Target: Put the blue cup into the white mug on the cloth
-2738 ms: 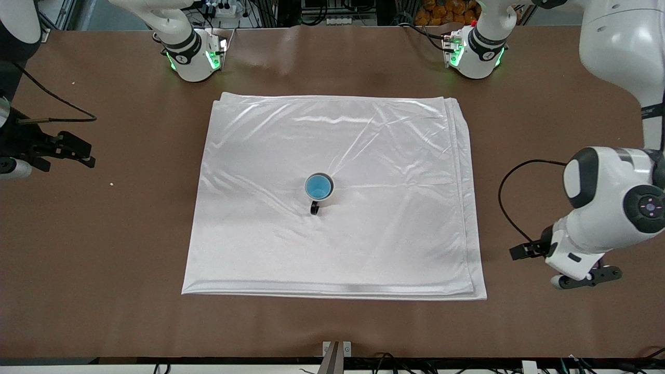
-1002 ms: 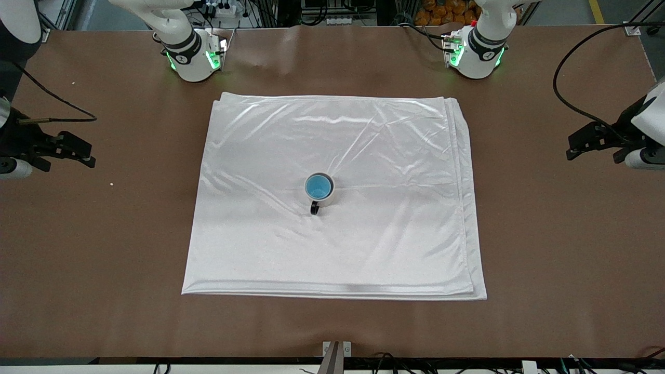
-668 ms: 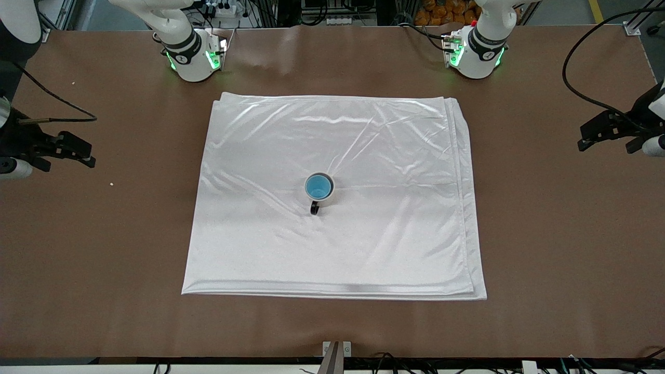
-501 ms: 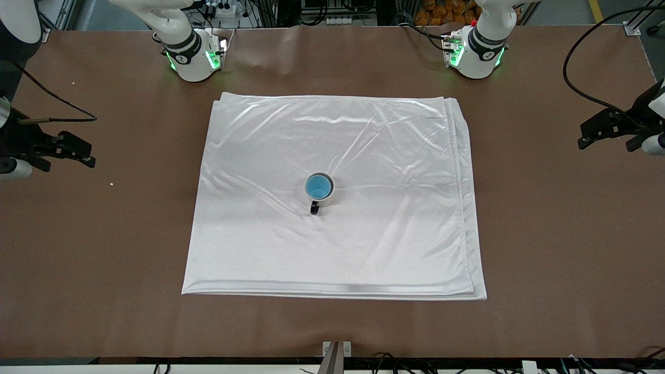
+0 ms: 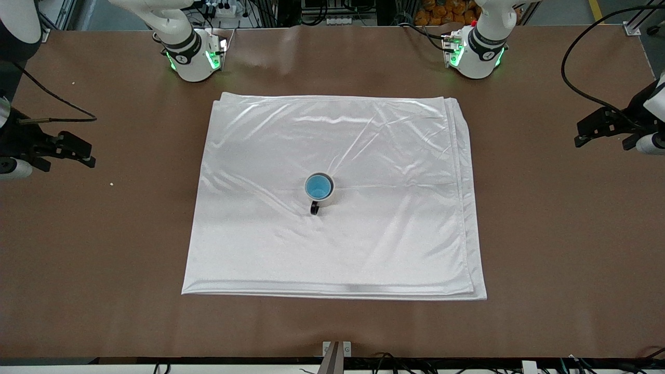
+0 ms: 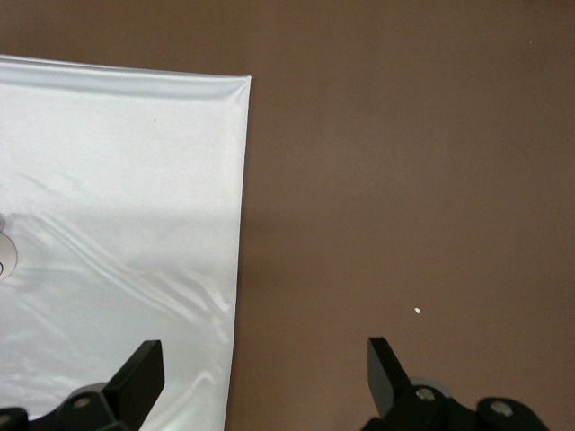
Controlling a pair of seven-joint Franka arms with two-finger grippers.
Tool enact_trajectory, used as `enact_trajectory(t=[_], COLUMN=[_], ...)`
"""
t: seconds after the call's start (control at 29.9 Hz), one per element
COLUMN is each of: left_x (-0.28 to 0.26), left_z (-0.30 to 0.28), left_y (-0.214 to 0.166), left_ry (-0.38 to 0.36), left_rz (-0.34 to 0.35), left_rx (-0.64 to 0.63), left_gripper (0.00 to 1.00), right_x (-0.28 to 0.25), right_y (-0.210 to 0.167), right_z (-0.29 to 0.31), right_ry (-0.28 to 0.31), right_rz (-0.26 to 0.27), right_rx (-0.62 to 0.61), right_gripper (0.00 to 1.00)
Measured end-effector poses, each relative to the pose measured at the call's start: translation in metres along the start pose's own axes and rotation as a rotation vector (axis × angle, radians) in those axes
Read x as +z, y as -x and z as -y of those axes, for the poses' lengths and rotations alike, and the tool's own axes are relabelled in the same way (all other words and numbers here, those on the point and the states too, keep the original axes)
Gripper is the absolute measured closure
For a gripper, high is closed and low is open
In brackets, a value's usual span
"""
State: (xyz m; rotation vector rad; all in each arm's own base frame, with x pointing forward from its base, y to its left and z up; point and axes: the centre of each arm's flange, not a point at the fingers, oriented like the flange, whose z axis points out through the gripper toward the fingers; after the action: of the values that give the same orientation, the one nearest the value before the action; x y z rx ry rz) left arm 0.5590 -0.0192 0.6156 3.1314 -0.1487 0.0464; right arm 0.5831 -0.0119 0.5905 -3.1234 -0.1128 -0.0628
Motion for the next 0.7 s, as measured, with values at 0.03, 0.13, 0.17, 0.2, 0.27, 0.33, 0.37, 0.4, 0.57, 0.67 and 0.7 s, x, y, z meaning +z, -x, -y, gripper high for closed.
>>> enact_trajectory(t=[0.03,0.13,0.17,0.2,0.27,0.33,0.37,0.4,0.57,0.67,0.7], left_x=[0.000,0.000,0.000,0.000,0.000,0.000,0.000,0.000,-0.001,0.000,0.000], left_z=[0.000,0.000,0.000,0.000,0.001,0.003,0.004,0.005,0.010,0.012,0.013], left_y=[0.000,0.000,0.000,0.000,0.000,0.001,0.001,0.001,0.002,0.004,0.004], left_ry=[0.000,0.000,0.000,0.000,0.000,0.000,0.000,0.000,0.001,0.001,0.002], left_rz=[0.000,0.000,0.000,0.000,0.000,0.004,0.006,0.007,0.011,0.023,0.026], left_rx=[0.001,0.000,0.000,-0.001,-0.003,-0.005,-0.007,-0.009,-0.017,-0.022,-0.023], left_gripper=[0.00,0.00,0.00,0.00,0.00,0.00,0.00,0.00,0.00,0.00,0.00], right_x=[0.000,0.000,0.000,0.000,0.000,0.000,0.000,0.000,0.000,0.000,0.000], right_y=[0.000,0.000,0.000,0.000,0.000,0.000,0.000,0.000,0.000,0.000,0.000], right_z=[0.000,0.000,0.000,0.000,0.000,0.000,0.000,0.000,0.000,0.000,0.000], right_ry=[0.000,0.000,0.000,0.000,0.000,0.000,0.000,0.000,0.000,0.000,0.000], right_rz=[0.000,0.000,0.000,0.000,0.000,0.000,0.000,0.000,0.000,0.000,0.000], right_rx=[0.000,0.000,0.000,0.000,0.000,0.000,0.000,0.000,0.000,0.000,0.000], right_gripper=[0.00,0.00,0.00,0.00,0.00,0.00,0.00,0.00,0.00,0.00,0.00])
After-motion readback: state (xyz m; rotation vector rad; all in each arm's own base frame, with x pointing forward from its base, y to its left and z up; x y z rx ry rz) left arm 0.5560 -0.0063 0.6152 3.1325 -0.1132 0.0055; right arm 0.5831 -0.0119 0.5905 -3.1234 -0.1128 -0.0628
